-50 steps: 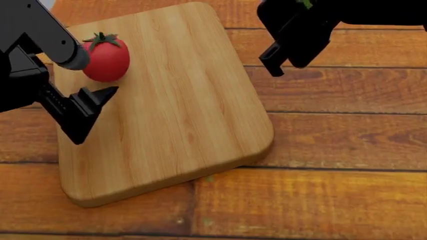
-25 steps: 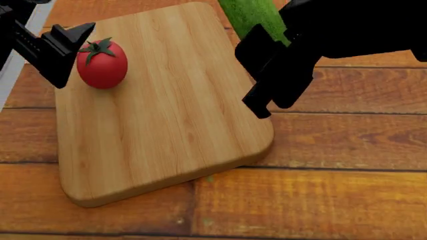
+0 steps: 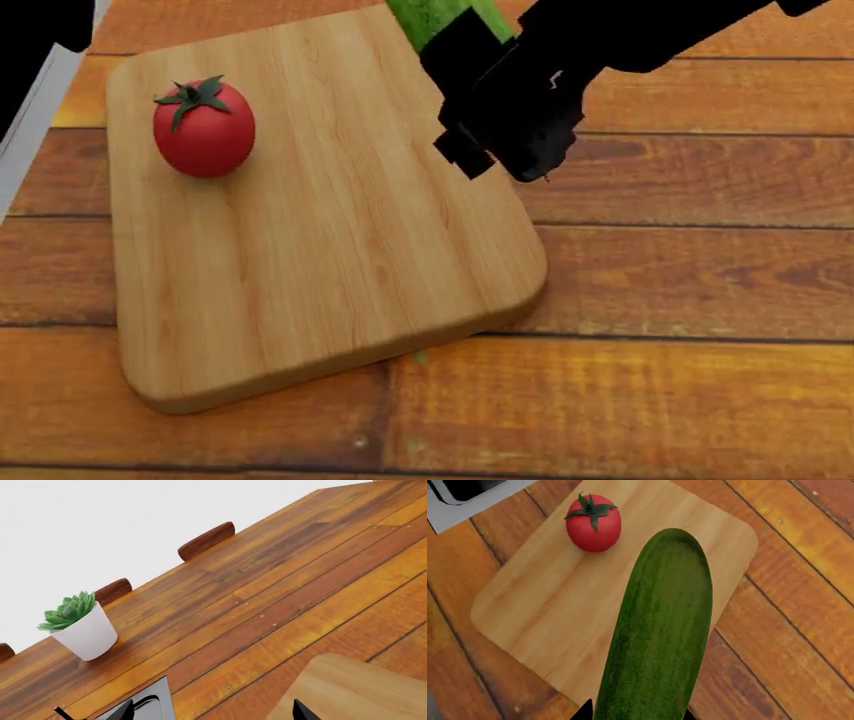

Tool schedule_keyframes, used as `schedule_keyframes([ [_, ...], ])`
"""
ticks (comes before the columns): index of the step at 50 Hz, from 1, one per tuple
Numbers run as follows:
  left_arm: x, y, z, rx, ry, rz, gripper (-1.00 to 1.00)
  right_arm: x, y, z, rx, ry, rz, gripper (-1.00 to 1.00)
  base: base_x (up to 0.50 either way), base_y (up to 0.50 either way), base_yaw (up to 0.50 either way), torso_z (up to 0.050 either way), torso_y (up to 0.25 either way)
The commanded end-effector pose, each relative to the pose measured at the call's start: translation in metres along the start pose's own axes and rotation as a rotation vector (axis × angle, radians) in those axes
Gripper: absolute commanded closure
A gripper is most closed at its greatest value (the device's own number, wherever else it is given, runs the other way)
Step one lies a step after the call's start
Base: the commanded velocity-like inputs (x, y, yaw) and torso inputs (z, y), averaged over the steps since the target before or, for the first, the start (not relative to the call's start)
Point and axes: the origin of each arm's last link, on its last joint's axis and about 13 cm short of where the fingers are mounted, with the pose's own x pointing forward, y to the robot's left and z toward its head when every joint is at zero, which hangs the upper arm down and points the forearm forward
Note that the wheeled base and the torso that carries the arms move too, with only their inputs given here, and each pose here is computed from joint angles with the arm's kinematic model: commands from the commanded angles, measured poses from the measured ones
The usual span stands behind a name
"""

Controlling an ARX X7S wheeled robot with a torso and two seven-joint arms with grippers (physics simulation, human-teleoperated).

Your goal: Pick the vegetables from the sink and place them on the cutting board.

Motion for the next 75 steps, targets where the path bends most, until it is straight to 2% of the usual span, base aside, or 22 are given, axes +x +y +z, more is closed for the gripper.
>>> schedule_keyframes([
  [1, -0.007, -0.003, 0.017, -0.003, -0.093, 0.012, -1.0, 0.002, 0.007, 0.016, 0.027, 0.027, 0.074, 1.0, 0.0, 0.0, 0.0, 0.0, 0.0],
  [11, -0.009, -0.003, 0.022, 0.01, -0.106, -0.004, -1.0, 0.018, 0.011, 0.012, 0.017, 0.081, 0.085, 1.0, 0.0, 0.0, 0.0, 0.0, 0.0],
  [15, -0.009, -0.003, 0.021, 0.011, -0.108, -0.008, -1.0, 0.02, 0.015, 0.016, -0.071, 0.11, 0.062, 1.0, 0.0, 0.0, 0.0, 0.0, 0.0],
  [21, -0.011, -0.003, 0.022, 0.013, -0.109, -0.015, -1.0, 0.021, 0.017, 0.023, -0.115, 0.122, 0.054, 1.0, 0.0, 0.0, 0.0, 0.0, 0.0],
  [30, -0.013, -0.003, 0.022, 0.013, -0.104, -0.018, -1.0, 0.025, 0.017, 0.028, -0.125, 0.129, 0.053, 1.0, 0.0, 0.0, 0.0, 0.0, 0.001],
  [55, -0.02, -0.004, 0.012, 0.003, -0.098, -0.013, -1.0, 0.053, 0.02, 0.022, -0.049, 0.179, 0.086, 1.0, 0.0, 0.0, 0.0, 0.0, 0.0],
  [75, -0.023, -0.003, 0.01, 0.004, -0.091, -0.015, -1.0, 0.068, 0.024, 0.015, -0.036, 0.2, 0.102, 1.0, 0.0, 0.0, 0.0, 0.0, 0.001],
])
